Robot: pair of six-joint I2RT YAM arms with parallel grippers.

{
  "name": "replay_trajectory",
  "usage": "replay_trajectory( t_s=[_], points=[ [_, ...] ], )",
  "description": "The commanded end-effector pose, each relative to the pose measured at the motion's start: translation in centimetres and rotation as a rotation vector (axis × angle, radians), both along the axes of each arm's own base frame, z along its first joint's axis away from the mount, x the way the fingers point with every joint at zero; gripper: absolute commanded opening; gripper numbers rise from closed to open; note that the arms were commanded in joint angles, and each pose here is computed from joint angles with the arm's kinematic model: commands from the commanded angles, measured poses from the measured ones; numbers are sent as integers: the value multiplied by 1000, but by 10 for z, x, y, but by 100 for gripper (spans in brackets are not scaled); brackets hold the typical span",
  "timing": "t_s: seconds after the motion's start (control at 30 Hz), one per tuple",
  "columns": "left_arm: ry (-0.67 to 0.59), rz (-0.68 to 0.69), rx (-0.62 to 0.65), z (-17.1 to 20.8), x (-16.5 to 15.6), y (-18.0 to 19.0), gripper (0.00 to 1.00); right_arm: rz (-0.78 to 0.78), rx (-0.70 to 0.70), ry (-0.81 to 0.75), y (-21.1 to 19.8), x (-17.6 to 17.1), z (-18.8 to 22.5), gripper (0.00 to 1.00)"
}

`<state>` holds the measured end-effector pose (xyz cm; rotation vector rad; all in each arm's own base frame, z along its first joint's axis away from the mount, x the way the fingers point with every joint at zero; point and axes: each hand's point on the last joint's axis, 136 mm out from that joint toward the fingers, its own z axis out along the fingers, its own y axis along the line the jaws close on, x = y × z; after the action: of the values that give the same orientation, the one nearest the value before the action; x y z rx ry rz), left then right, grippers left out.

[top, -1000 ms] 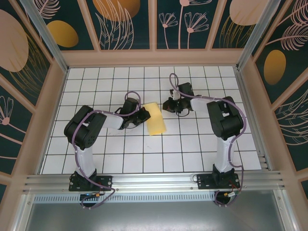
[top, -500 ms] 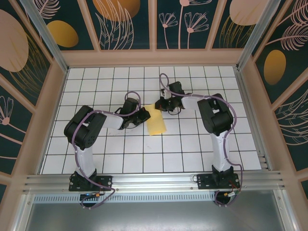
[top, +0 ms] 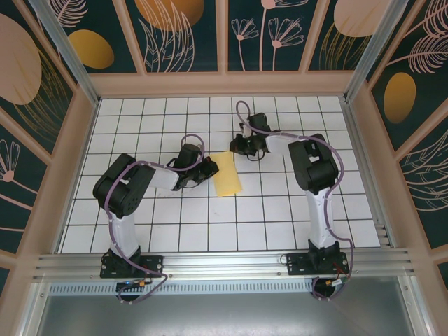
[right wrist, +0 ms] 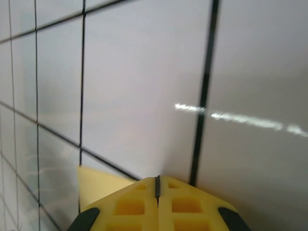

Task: Fold a paper plane with a square sheet of paper (pick it up from the middle)
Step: Fold the square sheet of paper in half at the center of the table.

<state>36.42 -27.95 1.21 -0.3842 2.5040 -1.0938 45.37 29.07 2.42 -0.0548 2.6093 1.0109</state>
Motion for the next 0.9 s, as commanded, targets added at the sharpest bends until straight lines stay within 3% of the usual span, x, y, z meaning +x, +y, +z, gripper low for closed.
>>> replay_trajectory(
  t_s=[0.0, 0.23, 0.5, 0.87],
  points=[
    [294, 24, 269, -95, -66, 51, 4, -66, -24, -26, -10, 23, 3, 0],
    [287, 21, 266, -95, -63, 50, 5, 57, 123, -85, 12, -11, 45, 0],
    [286, 20, 271, -95, -62, 50, 5, 151, 111, 32, 20, -65, 17, 0],
    [295, 22, 281, -98, -63, 51, 5, 241, 48, 122, -5, -130, 3, 1]
  ],
)
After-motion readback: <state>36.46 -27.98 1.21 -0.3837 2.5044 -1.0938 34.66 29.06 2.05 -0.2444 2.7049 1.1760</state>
